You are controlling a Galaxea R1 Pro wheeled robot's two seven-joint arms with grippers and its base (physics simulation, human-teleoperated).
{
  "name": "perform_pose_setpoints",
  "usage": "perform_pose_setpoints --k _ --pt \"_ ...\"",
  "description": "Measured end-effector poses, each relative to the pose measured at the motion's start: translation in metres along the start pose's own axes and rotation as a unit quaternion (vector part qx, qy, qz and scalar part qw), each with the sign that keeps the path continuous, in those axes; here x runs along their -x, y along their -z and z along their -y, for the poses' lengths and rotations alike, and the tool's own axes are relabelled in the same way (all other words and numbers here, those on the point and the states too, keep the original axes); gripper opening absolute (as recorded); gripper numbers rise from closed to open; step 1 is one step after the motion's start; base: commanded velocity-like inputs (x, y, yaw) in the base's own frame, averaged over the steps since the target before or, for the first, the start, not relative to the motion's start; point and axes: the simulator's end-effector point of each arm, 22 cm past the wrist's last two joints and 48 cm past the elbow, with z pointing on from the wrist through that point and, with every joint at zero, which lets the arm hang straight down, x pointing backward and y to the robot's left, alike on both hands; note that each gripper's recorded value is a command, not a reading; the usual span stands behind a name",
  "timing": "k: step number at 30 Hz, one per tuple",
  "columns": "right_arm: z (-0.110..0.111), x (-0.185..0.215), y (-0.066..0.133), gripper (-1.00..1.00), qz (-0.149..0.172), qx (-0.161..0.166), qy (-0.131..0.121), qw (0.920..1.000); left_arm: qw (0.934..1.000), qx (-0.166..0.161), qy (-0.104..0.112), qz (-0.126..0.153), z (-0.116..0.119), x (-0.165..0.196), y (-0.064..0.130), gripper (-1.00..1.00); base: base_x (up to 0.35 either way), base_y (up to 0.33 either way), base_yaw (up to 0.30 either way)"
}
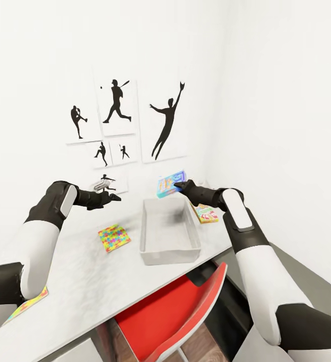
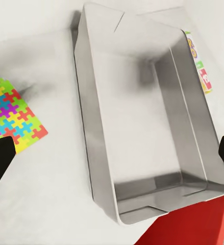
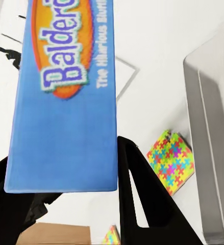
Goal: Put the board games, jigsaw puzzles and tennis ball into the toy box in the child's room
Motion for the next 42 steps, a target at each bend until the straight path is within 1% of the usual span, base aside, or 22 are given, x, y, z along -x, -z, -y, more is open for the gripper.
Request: perform_pose_setpoints --k 5,7,10,15,18,20,24,27,29,35,42 --pt "0.018 -0.011 -0.015 -1.0 -0.028 -0.022 -0.023 0.9991 1.0 0.0 0.0 0.0 -0.001 0.0 0.0 1.0 0.0 0.0 0.0" --pt "0.022 -0.025 -0.023 -1.0 -0.055 -0.028 -0.03 0.9976 1.0 0.0 0.0 0.0 -0.001 0.0 0.0 1.0 0.0 0.0 0.0" --pt "0.016 -0.034 -0.026 -1.0 -0.079 -0.026 -0.028 0.9961 1.0 0.0 0.0 0.001 -0.001 0.0 0.001 1.0 0.0 0.0 0.0" --pt "0.012 -0.045 -0.029 -1.0 -0.096 -0.025 -0.027 0.9947 1.0 0.0 0.0 0.0 -0.001 0.0 0.001 1.0 0.0 0.0 0.0" --pt "0.007 -0.067 -0.035 -1.0 -0.128 -0.024 -0.031 0.991 1.0 0.0 0.0 0.0 -0.001 0.0 0.0 1.0 0.0 0.0 0.0" --pt "0.008 -0.073 -0.037 -1.0 -0.137 -0.027 -0.031 0.9897 1.0 0.0 0.0 0.0 -0.001 0.0 0.0 1.0 0.0 0.0 0.0" --pt "0.016 -0.08 -0.038 -1.0 -0.15 -0.037 -0.035 0.9874 1.0 0.0 0.0 0.0 -0.001 0.0 0.0 1.0 0.0 0.0 0.0" --pt "0.027 -0.089 -0.04 -1.0 -0.161 -0.048 -0.043 0.9848 1.0 0.0 0.0 -0.001 -0.001 0.0 0.0 1.0 0.0 0.0 0.0" --pt "0.03 -0.092 -0.04 -1.0 -0.166 -0.051 -0.047 0.9838 1.0 0.0 0.0 -0.001 0.0 0.0 0.0 1.0 0.0 0.0 0.0" --pt "0.032 -0.1 -0.039 -1.0 -0.181 -0.052 -0.046 0.981 1.0 0.0 0.0 0.0 0.0 0.0 0.0 1.0 0.0 0.0 0.0" --pt "0.033 -0.099 -0.039 -1.0 -0.178 -0.055 -0.044 0.9815 1.0 0.0 0.0 0.0 -0.001 0.0 0.001 1.0 0.0 0.0 0.0"
